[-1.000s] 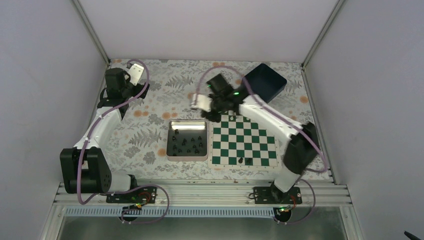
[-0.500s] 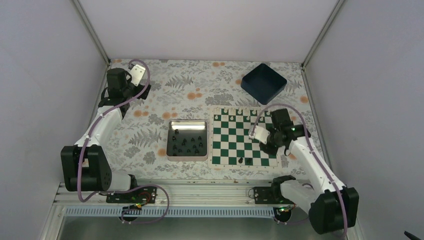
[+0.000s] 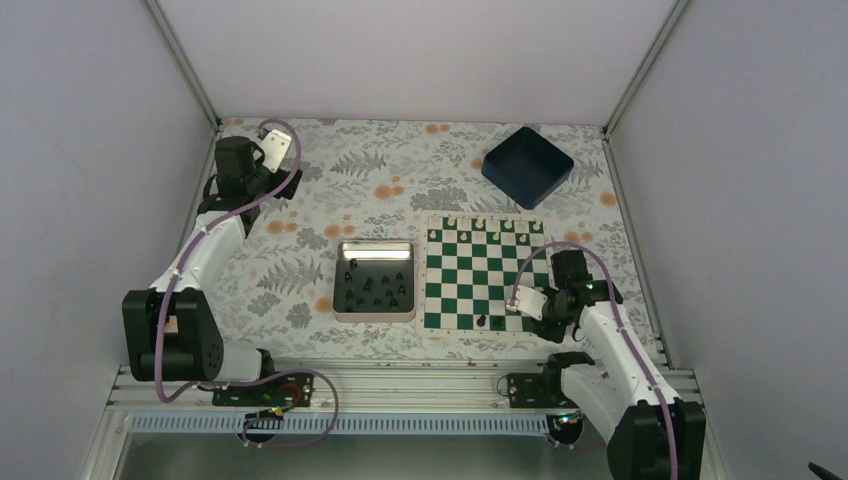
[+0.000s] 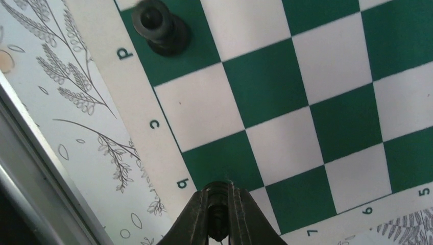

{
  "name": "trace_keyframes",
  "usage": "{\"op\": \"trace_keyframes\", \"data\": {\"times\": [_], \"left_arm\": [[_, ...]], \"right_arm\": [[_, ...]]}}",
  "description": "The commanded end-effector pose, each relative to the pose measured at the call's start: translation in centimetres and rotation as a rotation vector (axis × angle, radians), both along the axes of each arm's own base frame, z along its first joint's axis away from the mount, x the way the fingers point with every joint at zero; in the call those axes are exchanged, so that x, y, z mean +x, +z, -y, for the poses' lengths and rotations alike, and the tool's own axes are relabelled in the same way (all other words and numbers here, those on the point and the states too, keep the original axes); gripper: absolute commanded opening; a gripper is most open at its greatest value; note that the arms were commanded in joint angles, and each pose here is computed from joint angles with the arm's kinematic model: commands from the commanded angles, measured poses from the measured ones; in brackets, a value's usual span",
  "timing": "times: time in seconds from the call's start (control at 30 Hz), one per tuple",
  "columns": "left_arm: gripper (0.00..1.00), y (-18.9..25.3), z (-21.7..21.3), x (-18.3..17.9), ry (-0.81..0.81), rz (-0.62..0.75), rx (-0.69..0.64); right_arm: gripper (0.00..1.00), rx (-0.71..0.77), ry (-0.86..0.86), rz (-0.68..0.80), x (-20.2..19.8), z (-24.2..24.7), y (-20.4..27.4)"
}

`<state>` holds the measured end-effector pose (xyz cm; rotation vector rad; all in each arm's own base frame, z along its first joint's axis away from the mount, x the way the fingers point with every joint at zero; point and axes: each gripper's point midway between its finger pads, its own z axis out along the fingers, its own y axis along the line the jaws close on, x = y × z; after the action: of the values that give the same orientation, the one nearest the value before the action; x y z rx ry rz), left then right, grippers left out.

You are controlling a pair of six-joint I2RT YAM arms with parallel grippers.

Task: Set up the chess pieces on the board
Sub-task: Place the chess piece on the chessboard.

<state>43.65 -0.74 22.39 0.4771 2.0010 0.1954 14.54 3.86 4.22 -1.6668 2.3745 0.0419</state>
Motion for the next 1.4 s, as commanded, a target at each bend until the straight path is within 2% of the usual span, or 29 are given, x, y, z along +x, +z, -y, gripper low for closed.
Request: {"op": "trace_keyframes", "data": {"times": [0.0, 0.4, 1.03, 1.37], "left_arm": [[1.0, 0.6, -0.1, 0.6, 0.002, 0.016, 0.007], [1.0, 0.3, 0.1, 0.7, -0.005, 0.012, 0.004], [1.0, 0.2, -0.1, 0.6, 0.0, 0.01, 0.013], [1.0, 0.3, -0.2, 0.5, 0.007, 0.015, 0.017]], "right_arm": [[0.05, -0.009, -0.001, 0.026, 0.5, 0.8, -0.2], [0.06, 0.019, -0.099, 0.03, 0.7, 2.8, -0.4], [0.06, 0.075, -0.095, 0.021, 1.3, 2.1, -0.5], [0.06, 0.174, -0.048, 0.018, 2.0, 0.3, 1.0]]}}
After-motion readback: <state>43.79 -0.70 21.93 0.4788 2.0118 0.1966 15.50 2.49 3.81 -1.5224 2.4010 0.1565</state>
